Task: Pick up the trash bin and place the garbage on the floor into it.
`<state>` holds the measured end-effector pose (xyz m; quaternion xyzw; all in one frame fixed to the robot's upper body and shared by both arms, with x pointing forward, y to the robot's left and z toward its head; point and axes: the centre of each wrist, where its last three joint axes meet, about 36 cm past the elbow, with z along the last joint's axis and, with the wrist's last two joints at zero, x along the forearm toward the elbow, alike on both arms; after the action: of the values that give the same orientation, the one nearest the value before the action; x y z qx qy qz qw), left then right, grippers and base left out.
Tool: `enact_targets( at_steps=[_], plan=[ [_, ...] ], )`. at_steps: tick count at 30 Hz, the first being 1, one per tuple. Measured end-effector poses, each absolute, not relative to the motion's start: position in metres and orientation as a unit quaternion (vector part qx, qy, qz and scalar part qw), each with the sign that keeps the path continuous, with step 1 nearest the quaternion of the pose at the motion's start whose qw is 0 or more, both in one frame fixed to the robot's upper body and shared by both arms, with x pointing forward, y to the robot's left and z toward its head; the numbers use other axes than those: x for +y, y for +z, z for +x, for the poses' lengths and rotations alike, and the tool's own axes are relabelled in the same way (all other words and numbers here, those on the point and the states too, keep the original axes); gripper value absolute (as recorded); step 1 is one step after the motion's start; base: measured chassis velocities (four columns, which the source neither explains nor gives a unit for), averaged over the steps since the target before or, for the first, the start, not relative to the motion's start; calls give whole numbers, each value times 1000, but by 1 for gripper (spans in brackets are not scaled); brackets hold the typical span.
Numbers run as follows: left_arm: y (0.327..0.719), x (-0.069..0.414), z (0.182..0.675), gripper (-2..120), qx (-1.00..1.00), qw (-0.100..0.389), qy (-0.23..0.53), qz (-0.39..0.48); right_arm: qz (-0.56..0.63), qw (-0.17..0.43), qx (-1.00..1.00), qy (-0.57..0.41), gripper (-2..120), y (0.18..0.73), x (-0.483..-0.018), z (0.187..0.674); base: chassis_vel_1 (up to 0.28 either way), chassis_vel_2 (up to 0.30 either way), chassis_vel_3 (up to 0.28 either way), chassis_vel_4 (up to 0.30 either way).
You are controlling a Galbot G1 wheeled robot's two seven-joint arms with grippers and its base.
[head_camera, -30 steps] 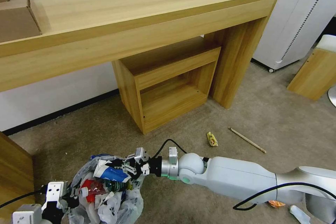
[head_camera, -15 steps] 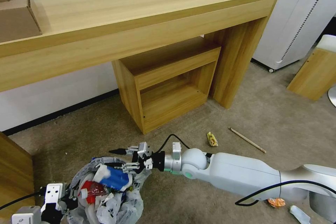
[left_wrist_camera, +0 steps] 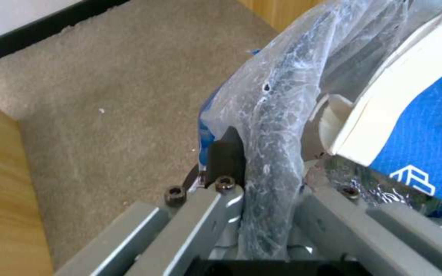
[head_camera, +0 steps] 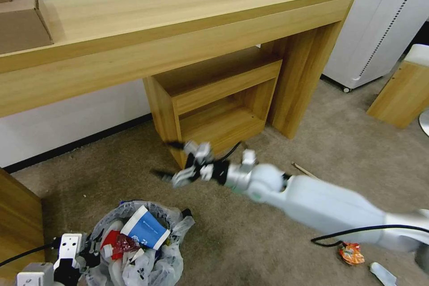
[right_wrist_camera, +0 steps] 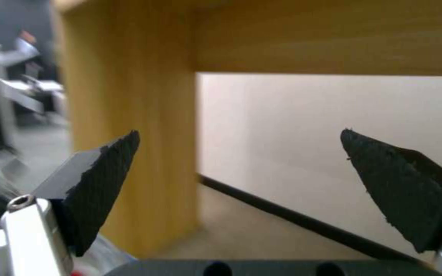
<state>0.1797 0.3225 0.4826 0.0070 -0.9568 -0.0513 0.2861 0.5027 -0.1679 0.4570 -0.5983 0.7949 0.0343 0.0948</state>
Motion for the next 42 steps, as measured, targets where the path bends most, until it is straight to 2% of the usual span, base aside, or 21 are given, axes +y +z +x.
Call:
enact_targets(
  at_steps=[1,3,4,7,12,15,24,32,42],
  plan=[
    [482,321,180,0,-957,284,-52,0,-567,86,819,2,100,449,-200,501,0,0,0,0],
    [481,319,180,0,-958,282,-53,-7,-524,74,848,-24,100,437,-234,496,0,0,0,0],
    [481,319,180,0,-958,282,-53,-7,-524,74,848,-24,100,437,-234,496,0,0,0,0],
    [478,316,181,0,-960,272,-60,-19,-439,68,894,-62,100,427,-285,492,0,0,0,0],
    [472,317,180,0,-961,269,-66,-28,-362,51,927,-85,100,412,-319,480,0,0,0,0],
    [468,319,177,0,-960,266,-78,-36,-268,18,957,-104,100,376,-343,454,0,0,0,0],
    [462,318,180,0,-961,252,-101,-58,-148,-9,981,-126,100,348,-383,423,0,0,0,0],
    [465,319,186,0,-962,240,-109,-74,-136,-9,980,-143,100,345,-410,401,0,0,0,0],
    [472,320,189,0,-962,240,-103,-81,-158,-3,977,-143,100,335,-408,394,0,0,0,0]
  ],
)
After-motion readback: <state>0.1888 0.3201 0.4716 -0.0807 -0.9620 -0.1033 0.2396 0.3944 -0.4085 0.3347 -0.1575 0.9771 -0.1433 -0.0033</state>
